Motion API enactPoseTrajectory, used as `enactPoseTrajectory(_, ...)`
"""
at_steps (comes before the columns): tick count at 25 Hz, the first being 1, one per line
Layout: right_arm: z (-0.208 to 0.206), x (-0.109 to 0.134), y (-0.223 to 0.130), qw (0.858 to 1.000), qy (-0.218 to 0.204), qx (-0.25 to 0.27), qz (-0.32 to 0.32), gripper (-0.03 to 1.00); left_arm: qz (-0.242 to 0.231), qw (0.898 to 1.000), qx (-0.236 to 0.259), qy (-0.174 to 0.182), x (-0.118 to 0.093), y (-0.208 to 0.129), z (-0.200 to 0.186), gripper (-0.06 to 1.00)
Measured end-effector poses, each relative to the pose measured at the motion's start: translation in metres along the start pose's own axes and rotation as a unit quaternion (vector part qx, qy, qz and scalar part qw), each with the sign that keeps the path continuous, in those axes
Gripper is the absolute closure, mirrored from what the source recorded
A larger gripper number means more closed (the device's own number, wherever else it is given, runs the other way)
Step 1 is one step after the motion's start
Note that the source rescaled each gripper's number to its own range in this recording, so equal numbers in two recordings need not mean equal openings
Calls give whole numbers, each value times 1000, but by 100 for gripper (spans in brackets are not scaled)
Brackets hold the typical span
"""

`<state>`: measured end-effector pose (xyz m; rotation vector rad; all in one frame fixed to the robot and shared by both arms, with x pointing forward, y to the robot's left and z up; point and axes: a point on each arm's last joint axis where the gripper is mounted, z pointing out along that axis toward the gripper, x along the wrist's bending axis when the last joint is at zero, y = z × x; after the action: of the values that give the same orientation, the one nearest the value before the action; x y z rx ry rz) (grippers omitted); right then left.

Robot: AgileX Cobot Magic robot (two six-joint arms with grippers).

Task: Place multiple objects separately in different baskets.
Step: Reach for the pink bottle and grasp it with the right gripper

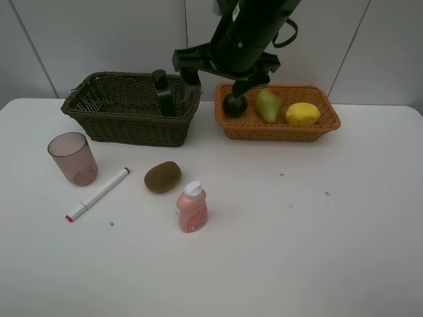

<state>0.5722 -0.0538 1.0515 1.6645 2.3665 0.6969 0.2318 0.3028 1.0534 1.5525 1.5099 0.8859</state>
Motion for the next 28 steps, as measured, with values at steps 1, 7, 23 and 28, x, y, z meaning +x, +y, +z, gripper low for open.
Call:
enactPoseTrajectory(1, -2, 2, -4, 1000, -3, 15, -5, -3, 0, 1000, 0, 0, 0, 0, 0, 20)
enactPoseTrajectory(7, -11, 18, -28, 990, -34, 107, -83, -3, 0, 1000, 0, 0, 0, 0, 0, 20)
enactPoseTrajectory(23, -40, 81, -63, 885, 64, 129, -442, 0, 0, 1000, 0, 0, 0, 0, 0, 20)
enactPoseTrajectory(28, -35, 75, -66, 858, 45, 135, -493, 0, 0, 1000, 0, 0, 0, 0, 0, 20)
